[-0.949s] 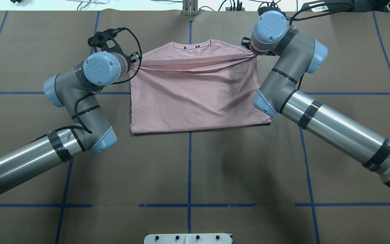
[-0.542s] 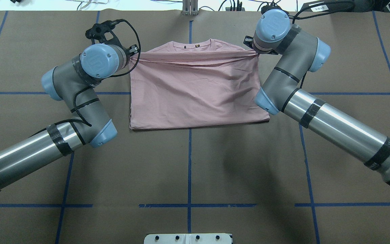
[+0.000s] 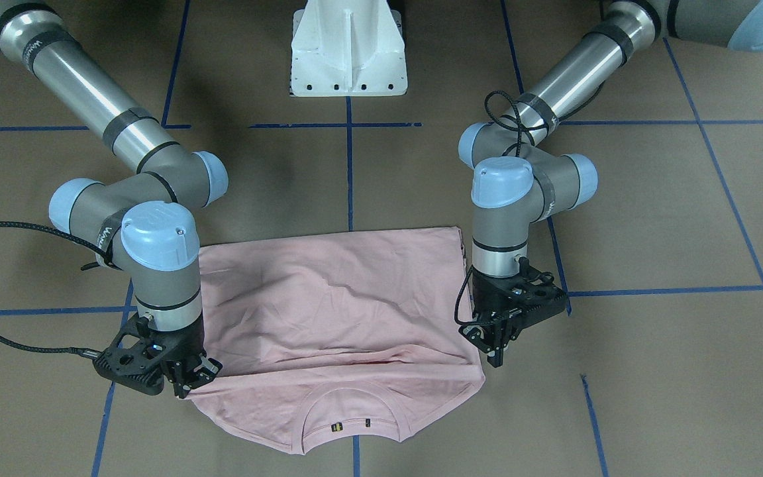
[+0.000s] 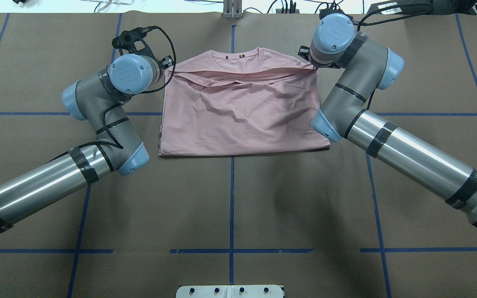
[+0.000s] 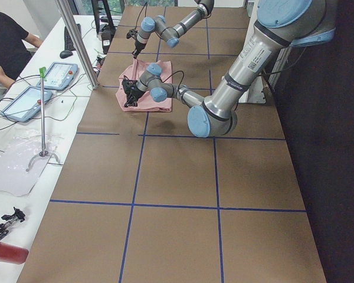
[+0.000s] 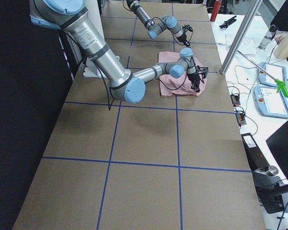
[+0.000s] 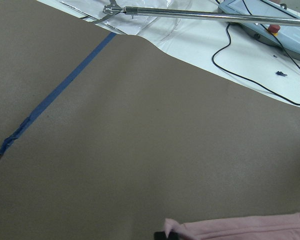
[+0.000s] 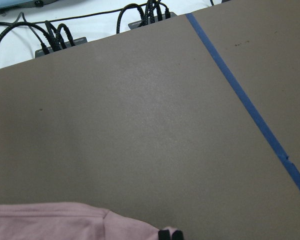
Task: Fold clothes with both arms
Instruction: 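Release and move the right gripper to the folded shirt's nearer corner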
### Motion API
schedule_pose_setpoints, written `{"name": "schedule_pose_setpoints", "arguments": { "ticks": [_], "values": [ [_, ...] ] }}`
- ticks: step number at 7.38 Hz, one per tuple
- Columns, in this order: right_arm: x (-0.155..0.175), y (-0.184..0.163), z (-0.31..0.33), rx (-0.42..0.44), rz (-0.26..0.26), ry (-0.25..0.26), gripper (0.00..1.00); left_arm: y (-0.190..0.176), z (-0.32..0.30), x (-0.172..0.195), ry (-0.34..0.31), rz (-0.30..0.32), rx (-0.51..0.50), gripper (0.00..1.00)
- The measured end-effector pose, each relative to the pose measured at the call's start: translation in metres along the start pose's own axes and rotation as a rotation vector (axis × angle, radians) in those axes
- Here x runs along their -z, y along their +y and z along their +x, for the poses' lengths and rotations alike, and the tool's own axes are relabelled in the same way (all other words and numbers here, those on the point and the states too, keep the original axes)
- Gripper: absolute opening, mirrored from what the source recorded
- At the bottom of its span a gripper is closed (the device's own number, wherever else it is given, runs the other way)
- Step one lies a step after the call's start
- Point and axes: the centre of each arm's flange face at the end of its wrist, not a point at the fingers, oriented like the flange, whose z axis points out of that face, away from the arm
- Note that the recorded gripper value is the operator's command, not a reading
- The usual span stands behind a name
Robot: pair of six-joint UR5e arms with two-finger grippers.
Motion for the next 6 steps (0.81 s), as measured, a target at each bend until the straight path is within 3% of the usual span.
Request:
{"name": "schedule_pose_setpoints", "arguments": {
  "ticks": [2, 3, 5, 6],
  "values": [
    [-0.002, 0.001, 0.000, 0.000, 0.000, 0.004, 0.73, 0.001, 0.000, -0.001, 0.006, -0.002, -0.004, 0.30],
    [-0.002, 0.000, -0.001, 0.001, 0.000, 0.003, 1.00, 0.000, -0.001, 0.001, 0.027, -0.001, -0.003, 0.31],
    [0.009, -0.003, -0.001, -0.007, -0.006, -0.024, 1.00, -0.003, -0.007, 0.015, 0.087, -0.022, 0.005, 0.31],
    [0.025, 0.004, 0.009, -0.009, -0.037, -0.067, 1.00, 0.000, -0.020, 0.028, 0.113, -0.070, 0.007, 0.31]
  ]
}}
